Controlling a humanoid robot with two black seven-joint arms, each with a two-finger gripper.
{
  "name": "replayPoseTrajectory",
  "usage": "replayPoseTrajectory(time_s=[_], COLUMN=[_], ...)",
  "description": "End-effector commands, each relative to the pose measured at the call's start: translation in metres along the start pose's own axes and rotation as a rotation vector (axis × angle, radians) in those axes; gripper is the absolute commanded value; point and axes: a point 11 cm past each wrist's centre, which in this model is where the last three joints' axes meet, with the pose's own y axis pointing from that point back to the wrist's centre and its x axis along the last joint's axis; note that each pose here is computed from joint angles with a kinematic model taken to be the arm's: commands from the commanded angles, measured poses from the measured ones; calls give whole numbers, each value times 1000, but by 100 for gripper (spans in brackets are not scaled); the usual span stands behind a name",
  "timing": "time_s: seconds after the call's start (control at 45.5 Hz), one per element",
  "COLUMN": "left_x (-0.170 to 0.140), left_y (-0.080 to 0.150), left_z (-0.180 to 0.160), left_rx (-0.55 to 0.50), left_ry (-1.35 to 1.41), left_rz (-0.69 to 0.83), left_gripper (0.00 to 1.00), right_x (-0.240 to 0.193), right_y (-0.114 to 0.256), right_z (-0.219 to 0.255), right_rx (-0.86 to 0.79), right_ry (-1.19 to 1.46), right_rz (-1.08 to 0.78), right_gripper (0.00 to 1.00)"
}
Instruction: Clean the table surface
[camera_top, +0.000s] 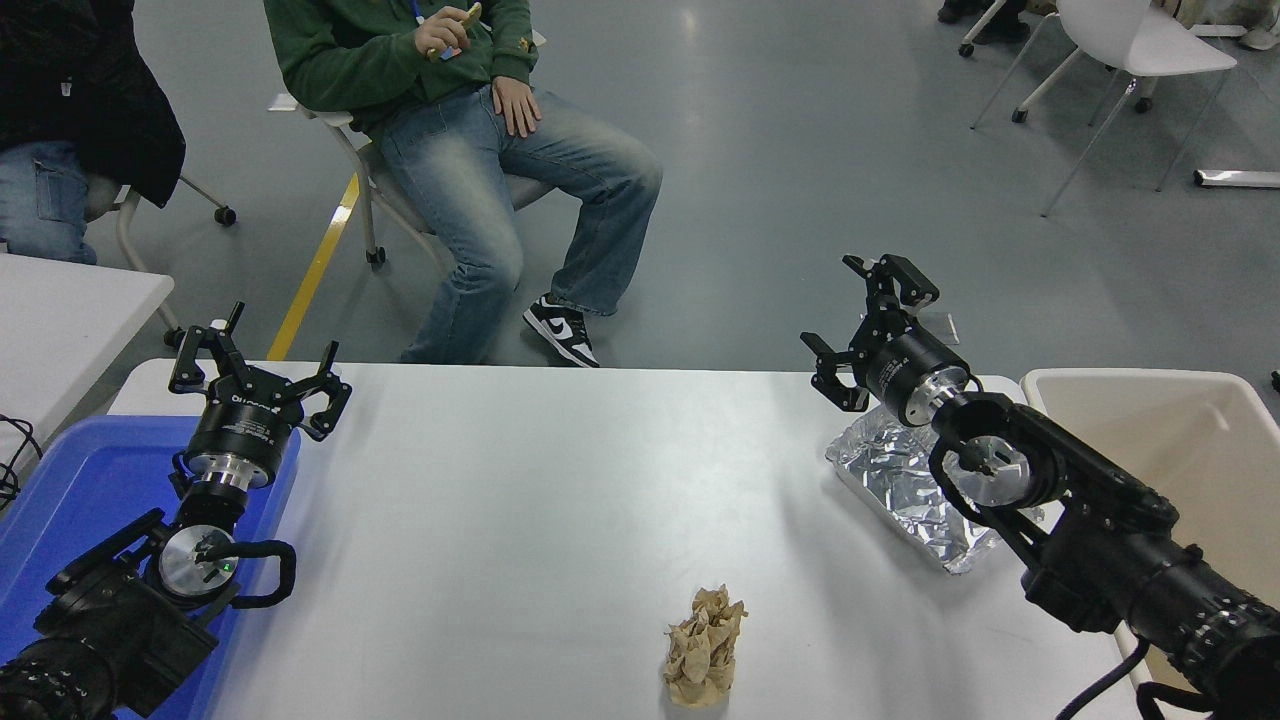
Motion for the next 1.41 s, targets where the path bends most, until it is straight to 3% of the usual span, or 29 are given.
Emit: replayPoseTrajectory(time_s=[0.0, 0.505, 1.385], left_x=[0, 0, 0], left_y=[0, 0, 0], left_z=[0, 0, 0], left_rx=[1, -2, 1], left_ry=[0, 1, 0], left_rz=[-1, 0, -2], left_gripper=[100, 100, 100], right_x=[-13, -35, -14], right_y=[4, 6, -3], right_z=[13, 33, 26], right_rx=[87, 141, 133], right_ry=[-34, -154, -94], right_rz=[-9, 5, 68], right_gripper=[100, 100, 100])
